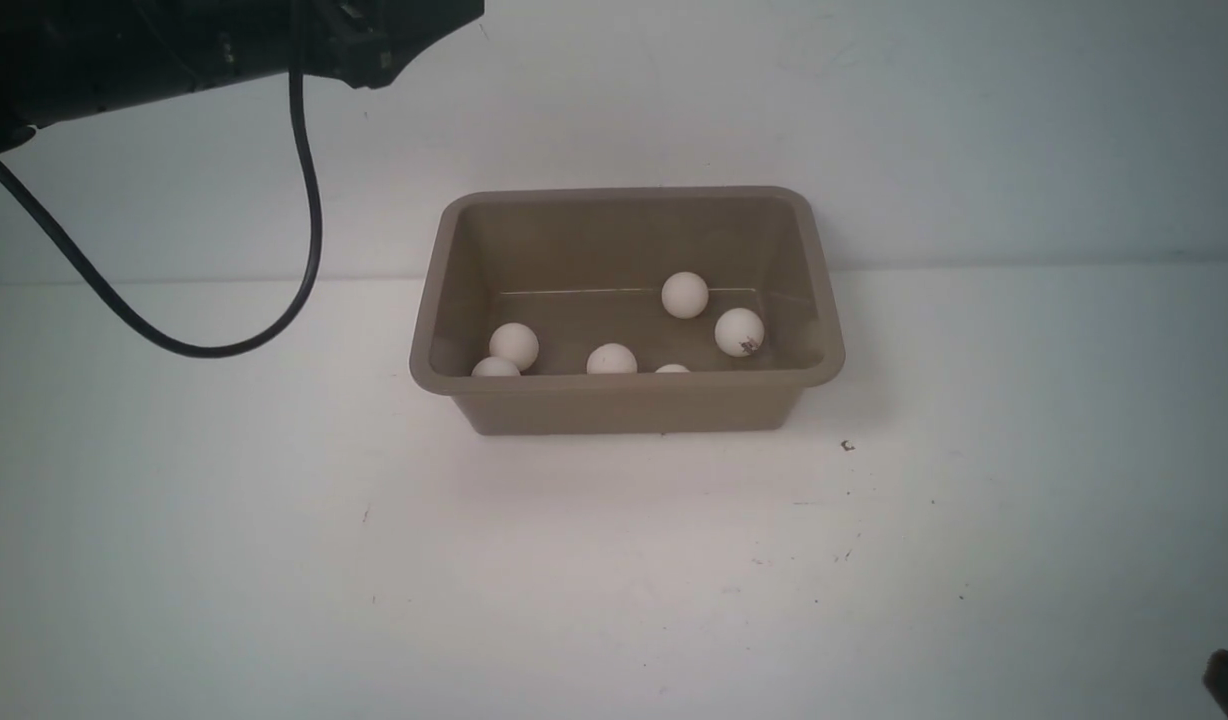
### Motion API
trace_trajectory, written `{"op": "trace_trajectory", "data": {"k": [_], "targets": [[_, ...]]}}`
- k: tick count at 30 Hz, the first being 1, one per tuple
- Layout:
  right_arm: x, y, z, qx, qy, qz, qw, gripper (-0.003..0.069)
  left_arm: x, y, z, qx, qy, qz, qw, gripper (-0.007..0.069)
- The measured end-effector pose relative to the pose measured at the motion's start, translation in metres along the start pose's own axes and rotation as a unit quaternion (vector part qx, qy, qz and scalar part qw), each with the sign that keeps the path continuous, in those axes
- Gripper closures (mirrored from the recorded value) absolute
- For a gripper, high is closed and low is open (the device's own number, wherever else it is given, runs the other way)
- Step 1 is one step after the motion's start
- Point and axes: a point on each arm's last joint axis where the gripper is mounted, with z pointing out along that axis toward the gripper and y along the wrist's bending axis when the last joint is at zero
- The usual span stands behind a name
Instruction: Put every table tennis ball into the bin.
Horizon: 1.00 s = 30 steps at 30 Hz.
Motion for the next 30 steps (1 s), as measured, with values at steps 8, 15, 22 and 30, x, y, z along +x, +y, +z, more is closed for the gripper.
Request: {"op": "trace_trajectory", "data": {"k": [8,15,22,30], "targets": [[0.017,-0.001,-0.001,0.035,-0.006,0.018,0.999,0.0177,0.0,-0.002,0.0,0.009,-0.001,-0.003,1.0,0.0231],[0.039,-0.001,0.005,0.048,0.037,0.004,0.998,0.0177,0.001,-0.002,0.0,0.011,0.008,0.004,1.0,0.0231],[0.053,-0.001,0.007,0.057,0.067,-0.005,0.996,0.0177,0.002,-0.002,0.0,0.011,0.014,0.005,1.0,0.0231],[0.053,-0.002,0.007,0.059,0.062,-0.002,0.996,0.0177,0.0,-0.004,0.0,0.023,0.002,-0.002,1.0,0.0231]]}}
